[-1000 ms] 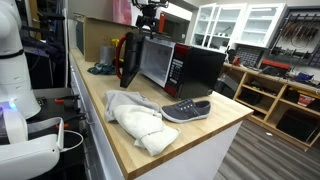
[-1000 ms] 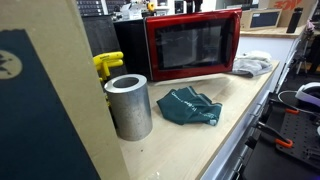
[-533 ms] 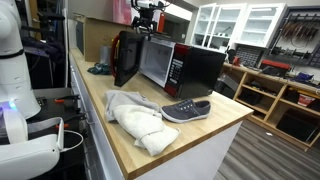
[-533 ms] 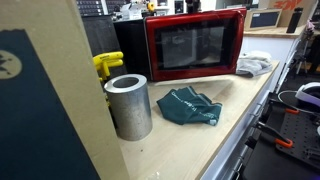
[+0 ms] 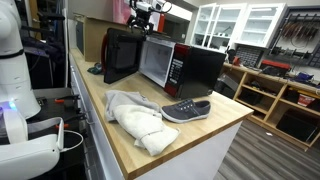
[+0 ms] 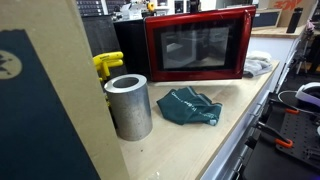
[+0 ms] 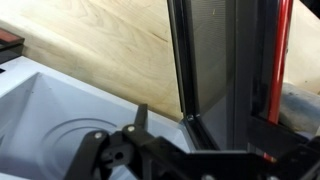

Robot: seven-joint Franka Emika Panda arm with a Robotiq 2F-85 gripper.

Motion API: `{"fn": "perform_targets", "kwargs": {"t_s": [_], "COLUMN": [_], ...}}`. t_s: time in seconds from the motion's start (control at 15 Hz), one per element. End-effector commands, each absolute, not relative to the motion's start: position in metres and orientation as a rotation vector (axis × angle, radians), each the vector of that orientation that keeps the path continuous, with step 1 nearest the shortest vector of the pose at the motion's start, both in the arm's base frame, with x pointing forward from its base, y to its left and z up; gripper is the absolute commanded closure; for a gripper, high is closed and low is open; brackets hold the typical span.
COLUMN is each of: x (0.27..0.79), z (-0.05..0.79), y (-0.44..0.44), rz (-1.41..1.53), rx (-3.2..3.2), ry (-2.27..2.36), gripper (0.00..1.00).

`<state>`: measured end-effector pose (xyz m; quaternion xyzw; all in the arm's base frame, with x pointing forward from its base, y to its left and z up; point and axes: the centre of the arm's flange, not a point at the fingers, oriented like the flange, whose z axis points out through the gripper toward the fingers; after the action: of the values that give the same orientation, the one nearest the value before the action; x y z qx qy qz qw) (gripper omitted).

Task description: Open the microwave then push it backwards.

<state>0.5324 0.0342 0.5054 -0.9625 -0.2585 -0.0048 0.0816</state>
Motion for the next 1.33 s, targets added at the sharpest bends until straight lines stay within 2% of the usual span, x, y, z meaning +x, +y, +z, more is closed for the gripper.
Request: {"fn": "perform_targets", "kwargs": {"t_s": [0.0, 1.27], "x": [0.512, 0.486], "z": [0.504, 0.525], "y": [0.028, 0.049], "rz": [0.004, -0.114], "rx": [-2.809, -2.591], "ry": [-0.822, -0.978], "gripper": [0.00, 0.00]}}
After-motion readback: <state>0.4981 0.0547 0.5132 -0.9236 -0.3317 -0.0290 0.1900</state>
